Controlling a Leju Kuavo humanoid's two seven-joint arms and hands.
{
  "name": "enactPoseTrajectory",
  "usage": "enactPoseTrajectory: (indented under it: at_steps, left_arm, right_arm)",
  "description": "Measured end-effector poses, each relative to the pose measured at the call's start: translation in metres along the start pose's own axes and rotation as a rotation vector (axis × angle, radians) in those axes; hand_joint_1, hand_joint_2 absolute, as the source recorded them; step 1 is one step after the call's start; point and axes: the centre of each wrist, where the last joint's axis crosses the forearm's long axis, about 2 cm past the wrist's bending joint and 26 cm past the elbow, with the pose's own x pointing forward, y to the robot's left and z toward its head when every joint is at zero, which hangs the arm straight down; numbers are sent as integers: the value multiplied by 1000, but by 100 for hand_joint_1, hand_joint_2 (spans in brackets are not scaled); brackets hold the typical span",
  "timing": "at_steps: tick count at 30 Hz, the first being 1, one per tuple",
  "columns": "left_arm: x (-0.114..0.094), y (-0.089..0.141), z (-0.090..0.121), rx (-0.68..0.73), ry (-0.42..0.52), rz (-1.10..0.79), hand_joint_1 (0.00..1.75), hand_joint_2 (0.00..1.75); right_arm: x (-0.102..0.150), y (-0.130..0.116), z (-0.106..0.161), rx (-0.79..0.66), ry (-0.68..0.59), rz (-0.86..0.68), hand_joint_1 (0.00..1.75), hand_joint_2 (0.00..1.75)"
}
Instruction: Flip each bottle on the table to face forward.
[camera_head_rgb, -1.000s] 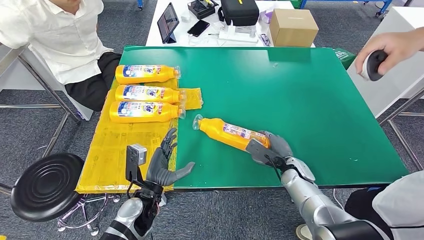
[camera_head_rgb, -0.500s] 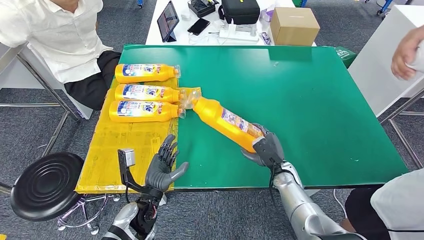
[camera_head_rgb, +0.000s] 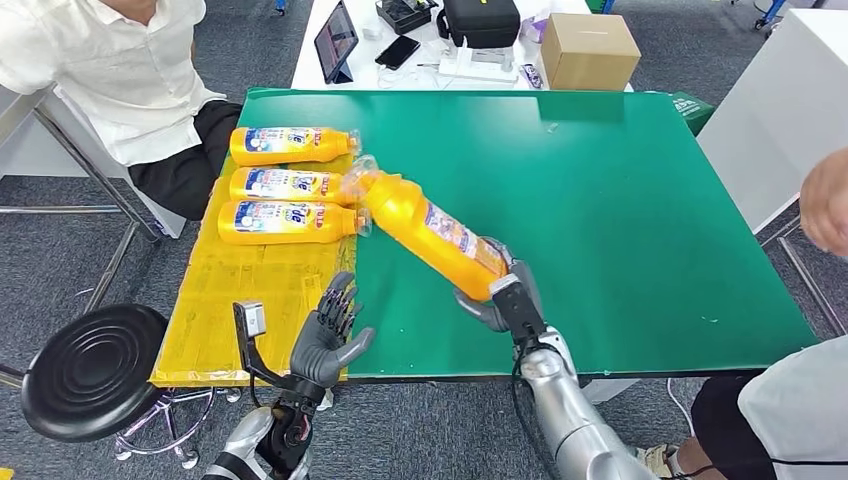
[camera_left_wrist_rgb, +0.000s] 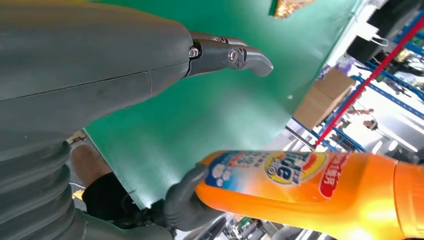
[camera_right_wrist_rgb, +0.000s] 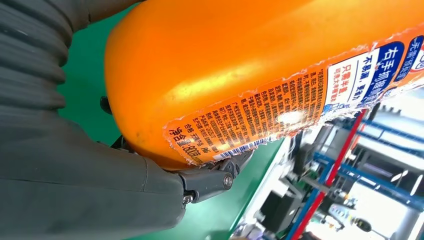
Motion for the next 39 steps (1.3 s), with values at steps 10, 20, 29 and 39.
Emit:
enactPoseTrajectory:
  at_steps: [10,20,29,39]
  left_arm:
    - [9,-7,-6,-63,-76,11,0,175]
    - [14,-11,-9,-77,-107,31,0,175]
    - [23,-20,-15,-118,-173,168,0,175]
    - [25,-18,-9,-197,-260,292,0,175]
  right_arm:
    - [18,49,15,135,-45,-47,175,175]
    - [26,66,19,191,-68,-62,175,175]
    - [39,95,30,291,-99,-98,175,175]
    - [51,110,28,397,-134,-158,175,175]
